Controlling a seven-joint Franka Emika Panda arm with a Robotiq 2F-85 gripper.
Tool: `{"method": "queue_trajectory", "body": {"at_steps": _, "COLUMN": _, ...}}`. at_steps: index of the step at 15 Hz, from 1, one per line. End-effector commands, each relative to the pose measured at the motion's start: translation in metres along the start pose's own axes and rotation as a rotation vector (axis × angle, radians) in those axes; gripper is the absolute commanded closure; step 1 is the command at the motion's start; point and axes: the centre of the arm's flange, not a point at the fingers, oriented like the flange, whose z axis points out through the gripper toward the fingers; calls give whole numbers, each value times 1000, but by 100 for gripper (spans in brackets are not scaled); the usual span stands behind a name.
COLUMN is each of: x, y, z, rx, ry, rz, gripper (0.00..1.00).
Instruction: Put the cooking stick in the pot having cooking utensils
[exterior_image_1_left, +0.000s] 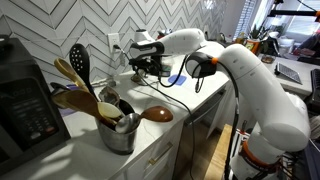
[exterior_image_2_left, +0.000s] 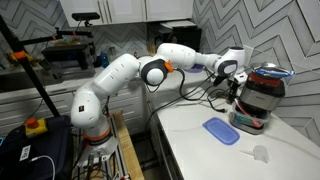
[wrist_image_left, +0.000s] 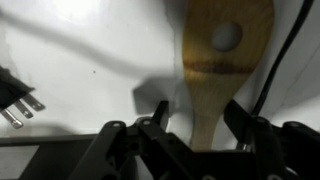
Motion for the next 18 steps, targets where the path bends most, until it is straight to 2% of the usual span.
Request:
{"method": "queue_trajectory", "body": {"at_steps": 1, "x": 1, "y": -3, "z": -1, "rx": -71, "ry": -40, "rz": -3, "gripper": 69}}
{"method": "queue_trajectory", "body": {"at_steps": 4, "x": -1, "y": 3, "z": -8, "rx": -109, "ry": -66, "rz": -4, "gripper": 89}}
{"method": "queue_trajectory", "body": {"at_steps": 6, "x": -3, "y": 6, "z": -5, "rx": -128, "ry": -77, "rz": -3, "gripper": 90}}
{"method": "queue_trajectory", "body": {"at_steps": 8, "x": -4, "y": 11, "z": -18, "rx": -97, "ry": -86, "rz": -1, "gripper": 90}}
{"method": "queue_trajectory", "body": {"at_steps": 10, "x": -3, "y": 22, "z": -42, "rx": -33, "ry": -143, "rz": -30, "gripper": 90}}
{"method": "queue_trajectory", "body": {"at_steps": 13, "x": -4, "y": 38, "z": -75, "rx": 9, "ry": -226, "rz": -147, "gripper": 90}}
{"method": "queue_trajectory", "body": {"at_steps": 16, "x": -13, "y": 57, "z": -100, "rx": 2, "ry": -323, "rz": -250, "gripper": 90}}
{"method": "queue_trajectory", "body": {"at_steps": 18, "x": -24, "y": 79, "z": -115, "rx": 27, "ry": -385, "rz": -332, "gripper": 90}}
